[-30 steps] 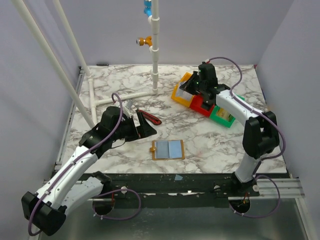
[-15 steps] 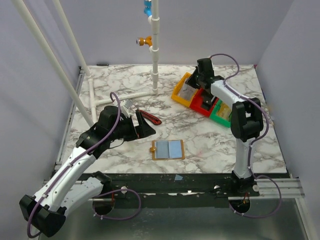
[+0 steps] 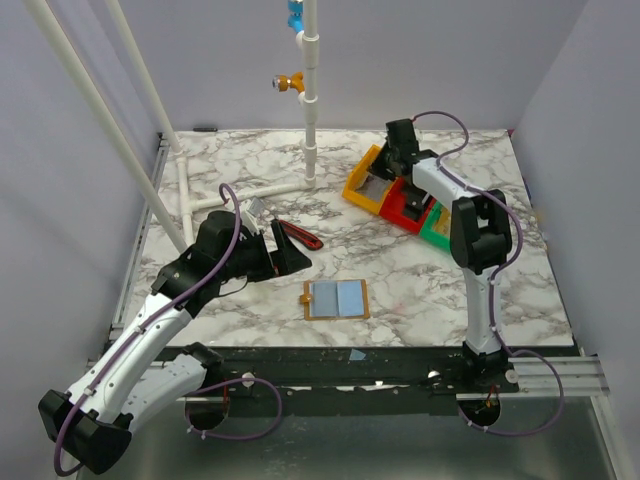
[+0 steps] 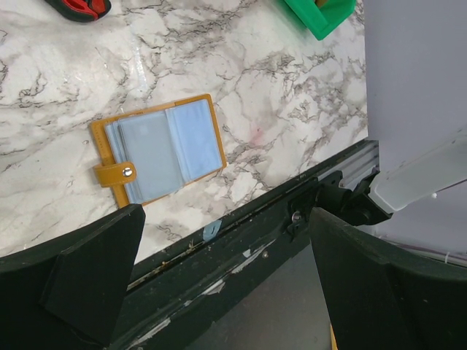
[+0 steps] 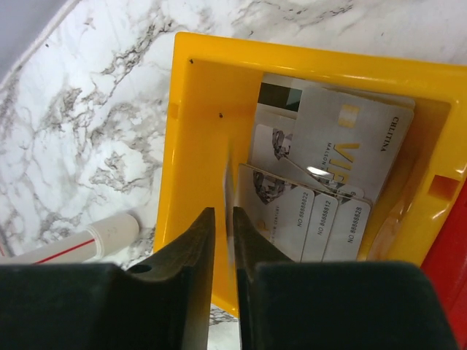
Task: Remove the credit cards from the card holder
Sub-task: Place the credit card in the storage box, then remove the credit card from the card holder.
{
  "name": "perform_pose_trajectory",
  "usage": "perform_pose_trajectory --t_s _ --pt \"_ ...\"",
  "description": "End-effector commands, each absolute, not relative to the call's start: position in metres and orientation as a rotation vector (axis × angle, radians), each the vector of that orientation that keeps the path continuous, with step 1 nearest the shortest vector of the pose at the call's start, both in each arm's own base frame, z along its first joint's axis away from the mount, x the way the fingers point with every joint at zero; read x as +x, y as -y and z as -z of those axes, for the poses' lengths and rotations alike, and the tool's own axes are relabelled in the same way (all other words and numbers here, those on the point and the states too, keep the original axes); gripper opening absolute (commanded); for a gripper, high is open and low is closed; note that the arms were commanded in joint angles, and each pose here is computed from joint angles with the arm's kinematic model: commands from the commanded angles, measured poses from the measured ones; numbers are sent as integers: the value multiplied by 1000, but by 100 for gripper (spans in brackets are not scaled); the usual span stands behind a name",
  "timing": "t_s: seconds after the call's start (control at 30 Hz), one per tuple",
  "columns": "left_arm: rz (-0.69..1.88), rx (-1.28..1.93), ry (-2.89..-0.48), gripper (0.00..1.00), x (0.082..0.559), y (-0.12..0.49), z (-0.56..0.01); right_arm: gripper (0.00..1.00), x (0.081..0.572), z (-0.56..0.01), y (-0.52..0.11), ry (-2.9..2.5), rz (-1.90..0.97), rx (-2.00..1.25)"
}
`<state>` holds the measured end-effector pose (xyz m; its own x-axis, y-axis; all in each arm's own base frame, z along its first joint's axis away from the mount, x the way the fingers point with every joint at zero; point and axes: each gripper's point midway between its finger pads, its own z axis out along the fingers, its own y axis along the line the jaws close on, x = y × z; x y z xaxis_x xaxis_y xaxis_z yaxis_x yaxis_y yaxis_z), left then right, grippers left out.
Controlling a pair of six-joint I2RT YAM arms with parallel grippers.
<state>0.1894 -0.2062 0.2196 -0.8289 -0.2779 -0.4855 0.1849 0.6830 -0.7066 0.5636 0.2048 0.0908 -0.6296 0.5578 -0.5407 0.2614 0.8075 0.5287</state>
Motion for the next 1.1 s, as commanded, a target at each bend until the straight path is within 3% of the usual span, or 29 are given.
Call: perform_pose_trajectory --t_s 0.0,0.3,0.57,1.07 --pt "1062 -78 -2290 99 193 206 -232 24 571 -92 -198 -2262 -476 610" --pt "1068 -83 -2290 99 193 206 -231 55 563 -119 -193 -2237 -467 587" --pt "1069 -87 -2291 99 194 207 -229 90 545 -162 -197 -2210 -548 510" --pt "1031 -116 -2335 99 199 206 -207 95 426 -193 -216 -2253 -685 327"
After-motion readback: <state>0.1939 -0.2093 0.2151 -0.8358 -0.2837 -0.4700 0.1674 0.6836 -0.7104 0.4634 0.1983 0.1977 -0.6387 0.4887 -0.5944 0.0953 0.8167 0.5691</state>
